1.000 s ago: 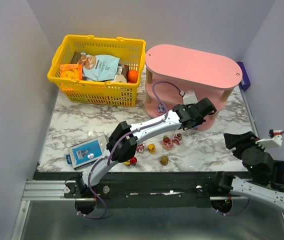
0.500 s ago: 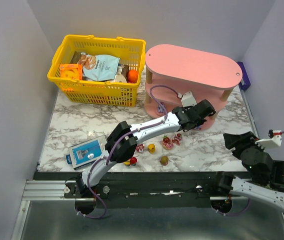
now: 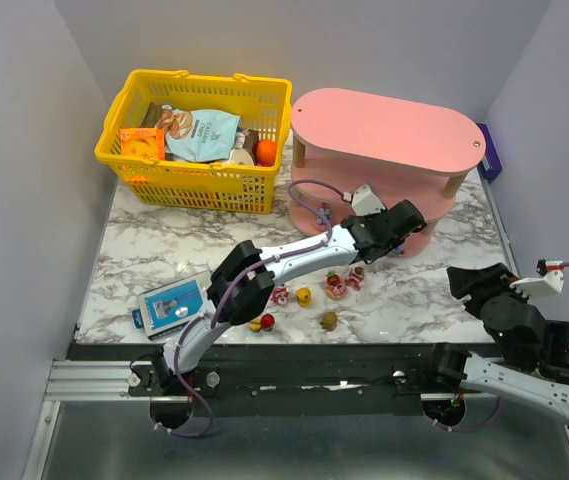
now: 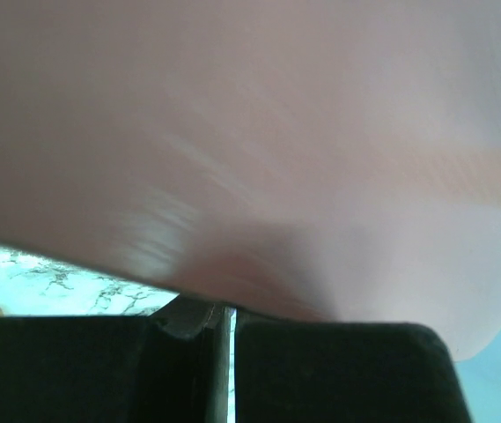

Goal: Place and organize the plastic toys onto the shelf

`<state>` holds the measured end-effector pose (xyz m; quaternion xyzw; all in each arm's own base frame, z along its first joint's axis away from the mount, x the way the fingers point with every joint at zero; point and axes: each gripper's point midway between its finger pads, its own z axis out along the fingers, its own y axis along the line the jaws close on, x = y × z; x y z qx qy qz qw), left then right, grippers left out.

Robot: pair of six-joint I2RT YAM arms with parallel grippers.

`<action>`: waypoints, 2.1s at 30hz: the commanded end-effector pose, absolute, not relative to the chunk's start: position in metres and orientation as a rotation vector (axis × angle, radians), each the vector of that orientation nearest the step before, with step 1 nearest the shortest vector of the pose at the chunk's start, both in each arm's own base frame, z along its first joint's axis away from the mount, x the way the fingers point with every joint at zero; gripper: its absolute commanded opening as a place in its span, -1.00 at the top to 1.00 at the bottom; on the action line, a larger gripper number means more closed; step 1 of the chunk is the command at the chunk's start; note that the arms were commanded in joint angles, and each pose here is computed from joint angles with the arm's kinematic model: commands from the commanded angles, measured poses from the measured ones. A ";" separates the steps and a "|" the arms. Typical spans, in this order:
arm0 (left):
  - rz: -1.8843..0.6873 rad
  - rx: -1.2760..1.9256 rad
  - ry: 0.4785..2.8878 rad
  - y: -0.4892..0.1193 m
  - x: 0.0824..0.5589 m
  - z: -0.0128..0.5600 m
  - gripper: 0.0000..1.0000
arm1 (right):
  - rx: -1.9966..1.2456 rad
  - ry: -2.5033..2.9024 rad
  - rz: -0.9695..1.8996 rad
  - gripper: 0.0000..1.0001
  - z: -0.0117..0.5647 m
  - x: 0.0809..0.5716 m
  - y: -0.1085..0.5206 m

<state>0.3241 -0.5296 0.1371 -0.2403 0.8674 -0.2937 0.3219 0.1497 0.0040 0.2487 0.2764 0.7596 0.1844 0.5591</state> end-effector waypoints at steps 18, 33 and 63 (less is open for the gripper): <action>-0.632 -0.792 2.164 -0.495 0.349 0.124 0.79 | 0.595 1.827 0.245 -0.34 0.226 0.142 -0.026; -0.690 -0.672 2.157 -0.513 0.344 0.126 1.00 | 0.593 1.822 0.255 -0.34 0.226 0.142 -0.026; -0.669 -0.580 2.023 -0.511 0.343 0.173 1.00 | 0.590 1.819 0.257 -0.34 0.226 0.143 -0.026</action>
